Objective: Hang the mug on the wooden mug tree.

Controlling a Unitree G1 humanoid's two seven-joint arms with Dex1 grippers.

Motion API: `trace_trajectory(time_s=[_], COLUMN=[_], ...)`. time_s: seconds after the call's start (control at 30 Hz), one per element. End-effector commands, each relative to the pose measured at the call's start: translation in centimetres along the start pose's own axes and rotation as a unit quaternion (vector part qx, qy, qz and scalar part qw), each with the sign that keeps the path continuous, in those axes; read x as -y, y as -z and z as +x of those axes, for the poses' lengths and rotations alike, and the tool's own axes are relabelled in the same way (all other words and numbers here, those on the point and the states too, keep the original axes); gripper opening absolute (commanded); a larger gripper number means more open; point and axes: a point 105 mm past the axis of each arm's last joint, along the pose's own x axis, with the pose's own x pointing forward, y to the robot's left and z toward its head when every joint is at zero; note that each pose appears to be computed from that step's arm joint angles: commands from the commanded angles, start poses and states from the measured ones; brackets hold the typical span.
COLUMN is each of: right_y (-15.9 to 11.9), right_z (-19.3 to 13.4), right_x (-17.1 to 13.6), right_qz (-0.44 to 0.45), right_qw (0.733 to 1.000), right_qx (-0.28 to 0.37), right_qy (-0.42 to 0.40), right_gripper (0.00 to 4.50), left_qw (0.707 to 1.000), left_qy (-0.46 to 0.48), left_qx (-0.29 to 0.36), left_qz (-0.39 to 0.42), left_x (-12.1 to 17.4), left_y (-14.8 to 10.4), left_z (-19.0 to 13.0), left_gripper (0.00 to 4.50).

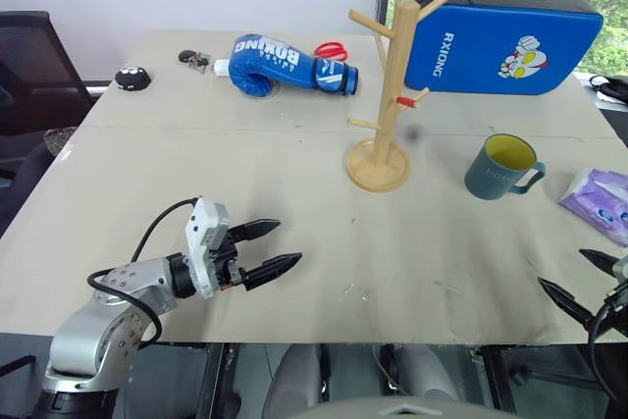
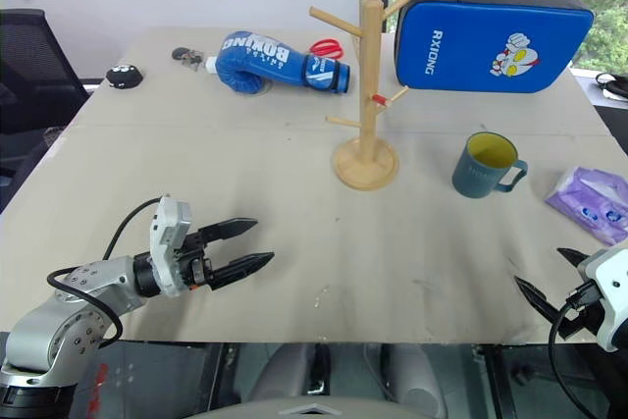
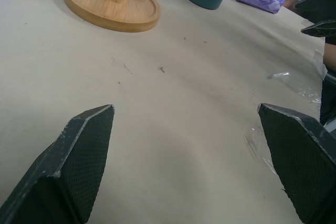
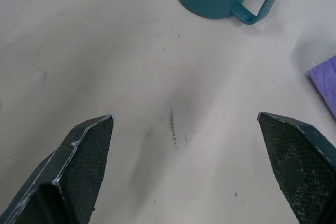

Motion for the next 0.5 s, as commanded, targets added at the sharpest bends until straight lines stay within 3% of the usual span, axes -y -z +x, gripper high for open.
trace_trajectory(time_s=[0.03, 0.13, 0.33, 0.47, 0.5], right_y=[-2.1, -4.9, -5.7, -5.7, -5.6], right_z=[0.5, 2.7, 5.5, 7.1, 7.4], right_x=[0.6, 1.0, 3.4, 4.7, 5.0], right_qz=[-0.008, 0.009, 0.035, 0.055, 0.053], right_qw=[0.999, 0.994, 0.983, 0.976, 0.975], right_qx=[0.036, 0.076, 0.069, 0.073, 0.07], right_qy=[0.029, 0.083, 0.168, 0.199, 0.205], right_gripper=[4.45, 4.45, 4.45, 3.32, 3.32], left_qw=[0.999, 0.993, 0.981, 0.976, 0.975], left_qy=[0.02, 0.082, 0.156, 0.172, 0.173], left_qx=[0.021, 0.043, 0.051, 0.063, 0.067], left_qz=[0.042, 0.071, 0.107, 0.12, 0.121], left_x=[0.5, 1.8, 3.8, 4.5, 4.6], left_y=[-1.9, -3.6, -5.2, -6.3, -6.5], left_z=[0.1, 0.6, 1.4, 2.0, 2.1], left_gripper=[4.5, 4.5, 4.5, 4.5, 4.5])
